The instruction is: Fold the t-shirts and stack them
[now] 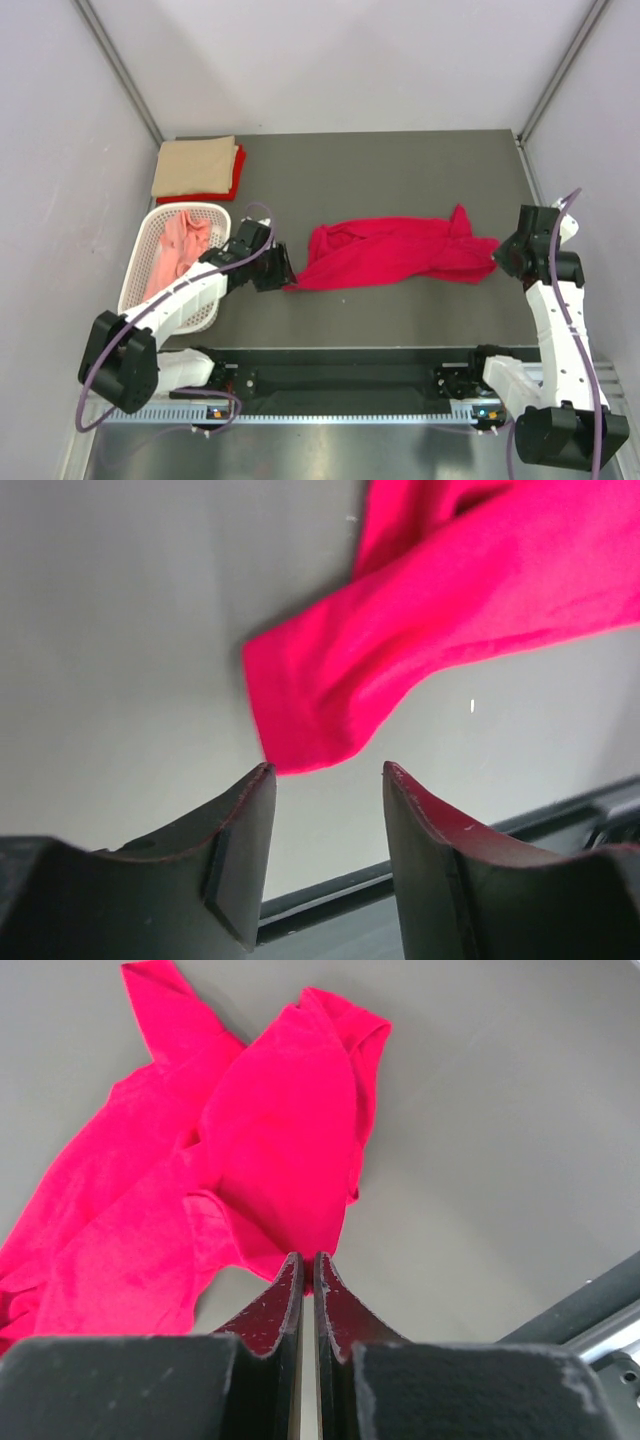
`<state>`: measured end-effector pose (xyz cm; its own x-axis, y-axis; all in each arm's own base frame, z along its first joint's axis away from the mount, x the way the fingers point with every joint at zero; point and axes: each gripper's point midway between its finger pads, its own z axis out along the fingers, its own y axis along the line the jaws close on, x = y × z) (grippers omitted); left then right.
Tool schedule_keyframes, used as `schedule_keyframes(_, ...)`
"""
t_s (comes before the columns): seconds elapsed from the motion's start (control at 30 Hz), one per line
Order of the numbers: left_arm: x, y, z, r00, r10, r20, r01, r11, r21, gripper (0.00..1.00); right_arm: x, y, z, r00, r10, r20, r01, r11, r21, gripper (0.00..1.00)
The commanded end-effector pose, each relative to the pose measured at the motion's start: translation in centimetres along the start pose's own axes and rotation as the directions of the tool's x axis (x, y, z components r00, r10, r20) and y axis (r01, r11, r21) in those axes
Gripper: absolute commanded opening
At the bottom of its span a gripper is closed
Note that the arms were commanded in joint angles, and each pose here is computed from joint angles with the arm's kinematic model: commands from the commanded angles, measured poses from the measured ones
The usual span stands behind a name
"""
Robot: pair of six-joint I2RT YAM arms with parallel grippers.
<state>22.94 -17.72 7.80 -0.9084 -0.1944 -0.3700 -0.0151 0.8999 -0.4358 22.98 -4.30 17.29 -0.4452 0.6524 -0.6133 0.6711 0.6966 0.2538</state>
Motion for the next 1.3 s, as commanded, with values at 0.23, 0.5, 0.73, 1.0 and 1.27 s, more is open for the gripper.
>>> schedule_keyframes(0.23,-2.6,-2.4,-2.8,0.869,-0.480,0.115,0.478,0.877,0.051,0.55,-0.2,1.5,0.1,0.999,0.029,0.022,-0.027,0.995,-0.093,0.00)
schedule_keyframes(0.5,-0.3,-0.9,-2.6,0.714,-0.694,0.097,0.697,0.690,-0.192,0.54,-1.0,1.7,-0.2,0.998,0.036,0.050,-0.031,0.995,-0.098,0.00)
schedule_keyframes(0.73,1.6,-1.6,-1.9,0.685,-0.728,0.033,0.703,0.648,-0.294,0.55,-0.8,1.8,0.2,0.998,0.037,0.046,-0.032,0.994,-0.107,0.00)
schedule_keyframes(1.0,2.6,0.0,0.9,0.599,-0.795,0.097,0.789,0.565,-0.241,0.61,-0.5,2.1,0.3,0.998,0.042,0.039,-0.037,0.991,-0.127,0.00)
schedule_keyframes(1.27,1.6,-0.8,3.3,0.623,-0.779,0.062,0.760,0.585,-0.285,0.60,-0.8,1.9,-0.2,0.998,0.032,0.062,-0.024,0.991,-0.130,0.00)
